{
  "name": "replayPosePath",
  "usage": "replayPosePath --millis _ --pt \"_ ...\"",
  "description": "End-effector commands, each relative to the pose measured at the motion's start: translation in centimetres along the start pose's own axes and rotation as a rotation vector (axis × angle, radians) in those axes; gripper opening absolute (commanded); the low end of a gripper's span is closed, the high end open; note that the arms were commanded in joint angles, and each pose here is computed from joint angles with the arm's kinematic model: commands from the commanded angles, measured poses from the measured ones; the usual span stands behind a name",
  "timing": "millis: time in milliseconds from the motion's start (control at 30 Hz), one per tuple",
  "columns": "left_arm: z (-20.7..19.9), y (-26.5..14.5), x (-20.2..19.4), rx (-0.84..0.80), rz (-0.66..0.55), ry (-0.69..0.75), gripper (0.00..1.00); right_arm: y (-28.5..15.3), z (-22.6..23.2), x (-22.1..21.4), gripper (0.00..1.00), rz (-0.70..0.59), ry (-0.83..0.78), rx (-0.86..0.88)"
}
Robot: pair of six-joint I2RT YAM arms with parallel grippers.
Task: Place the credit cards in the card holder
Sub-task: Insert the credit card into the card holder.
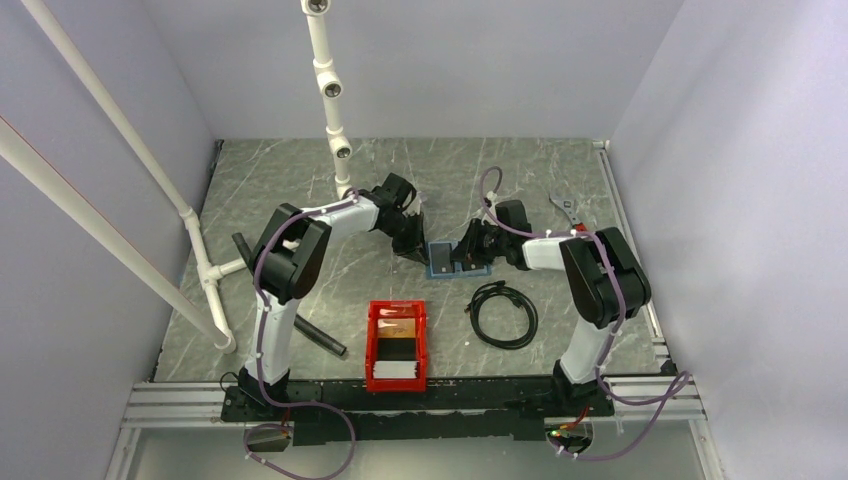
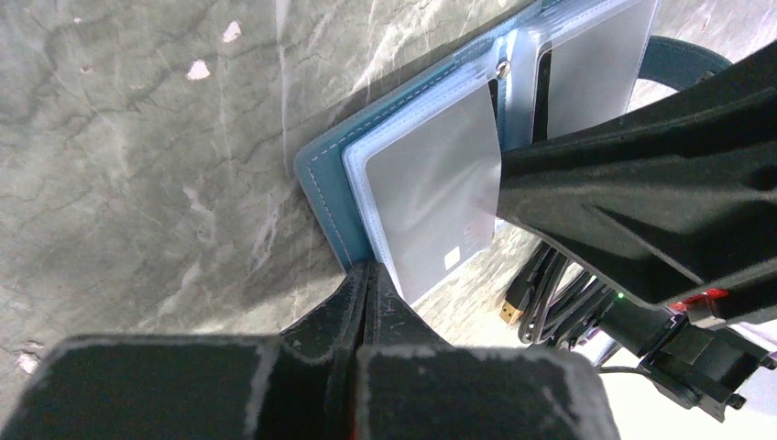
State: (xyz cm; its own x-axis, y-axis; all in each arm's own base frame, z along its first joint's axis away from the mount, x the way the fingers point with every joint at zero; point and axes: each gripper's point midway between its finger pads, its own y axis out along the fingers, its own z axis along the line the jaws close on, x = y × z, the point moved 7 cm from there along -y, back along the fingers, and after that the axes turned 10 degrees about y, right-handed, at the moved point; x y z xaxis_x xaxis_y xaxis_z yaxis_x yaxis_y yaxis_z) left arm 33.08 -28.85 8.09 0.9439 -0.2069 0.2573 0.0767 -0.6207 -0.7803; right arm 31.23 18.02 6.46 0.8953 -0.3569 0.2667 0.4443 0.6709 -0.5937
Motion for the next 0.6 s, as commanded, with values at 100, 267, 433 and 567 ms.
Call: replayPosePath --millis 100,267,433,567 --pt "-0.2 -0.5 0.5 0.038 -0.018 0.053 0.04 -2.6 1.4 0.3 0.34 -0.024 -0.179 -0.127" --pt "-0.5 -1.1 0.4 0.018 -0.024 0.051 0.06 -3.2 2.2 -0.2 0.33 -0.012 -0.218 -0.128" --pt "-0.7 -2.0 0.7 -0.008 -0.037 0.042 0.09 -2.0 1.9 -0.4 0.11 0.015 -0.198 -0.095" --pt "-0.8 -3.1 1.1 -0.041 -0.059 0.026 0.11 -1.0 1.4 -0.2 0.00 0.025 -0.190 -0.097"
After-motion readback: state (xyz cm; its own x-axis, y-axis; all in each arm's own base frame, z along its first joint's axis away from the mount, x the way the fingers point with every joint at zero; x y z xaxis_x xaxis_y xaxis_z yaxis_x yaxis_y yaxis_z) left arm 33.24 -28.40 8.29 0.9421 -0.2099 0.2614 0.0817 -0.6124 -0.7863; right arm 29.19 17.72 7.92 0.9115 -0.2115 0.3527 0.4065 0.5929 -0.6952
